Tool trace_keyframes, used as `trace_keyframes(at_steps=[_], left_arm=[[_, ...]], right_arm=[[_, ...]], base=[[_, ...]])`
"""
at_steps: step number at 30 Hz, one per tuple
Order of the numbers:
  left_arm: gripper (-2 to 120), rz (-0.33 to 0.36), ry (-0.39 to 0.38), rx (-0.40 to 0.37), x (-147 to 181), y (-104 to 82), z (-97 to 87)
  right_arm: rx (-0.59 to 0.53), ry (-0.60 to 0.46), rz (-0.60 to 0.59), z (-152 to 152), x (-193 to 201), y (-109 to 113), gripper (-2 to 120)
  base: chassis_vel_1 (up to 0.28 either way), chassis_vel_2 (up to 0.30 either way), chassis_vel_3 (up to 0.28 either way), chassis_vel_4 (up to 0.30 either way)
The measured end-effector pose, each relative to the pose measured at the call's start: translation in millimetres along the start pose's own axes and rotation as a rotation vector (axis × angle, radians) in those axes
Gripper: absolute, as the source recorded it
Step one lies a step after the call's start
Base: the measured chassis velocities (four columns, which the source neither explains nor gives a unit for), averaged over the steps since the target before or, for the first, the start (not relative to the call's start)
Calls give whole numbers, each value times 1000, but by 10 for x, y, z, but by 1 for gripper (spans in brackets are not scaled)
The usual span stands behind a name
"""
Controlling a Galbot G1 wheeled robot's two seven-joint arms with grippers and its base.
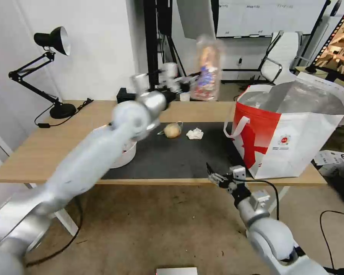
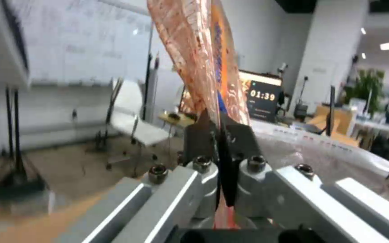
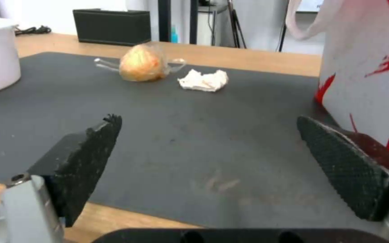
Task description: Pick up the trash from the table and place it into the takeout bag.
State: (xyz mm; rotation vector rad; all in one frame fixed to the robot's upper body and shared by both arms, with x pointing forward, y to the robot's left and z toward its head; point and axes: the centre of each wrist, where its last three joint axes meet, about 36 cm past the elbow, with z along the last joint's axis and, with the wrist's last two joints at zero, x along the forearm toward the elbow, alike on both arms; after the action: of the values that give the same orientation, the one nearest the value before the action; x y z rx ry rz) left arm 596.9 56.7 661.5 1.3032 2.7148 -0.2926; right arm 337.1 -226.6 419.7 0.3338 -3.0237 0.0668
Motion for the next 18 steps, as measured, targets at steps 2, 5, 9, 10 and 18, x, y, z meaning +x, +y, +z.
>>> trace_keyframes(at_steps=[2, 5, 9, 10, 18], left_arm=[[0, 36, 9, -86, -256, -168, 24], [0, 91, 33, -239, -526, -332, 93], [0, 153, 89, -441, -724, -351, 256], [0, 153, 89, -441, -724, -351, 256], [0, 236, 160, -629, -975, -451, 382]], right_arm=[[0, -1, 3, 29, -11, 21, 100], [1, 0, 2, 67, -32, 52, 100], [0, 1, -2, 88, -54, 71, 100], [0, 1, -2, 88, -54, 71, 100], [2, -9, -3, 100, -70, 64, 100]], base=[[0, 0, 0, 0], [0, 0, 0, 0], [0, 0, 0, 0], [0, 0, 0, 0], [0, 0, 0, 0]])
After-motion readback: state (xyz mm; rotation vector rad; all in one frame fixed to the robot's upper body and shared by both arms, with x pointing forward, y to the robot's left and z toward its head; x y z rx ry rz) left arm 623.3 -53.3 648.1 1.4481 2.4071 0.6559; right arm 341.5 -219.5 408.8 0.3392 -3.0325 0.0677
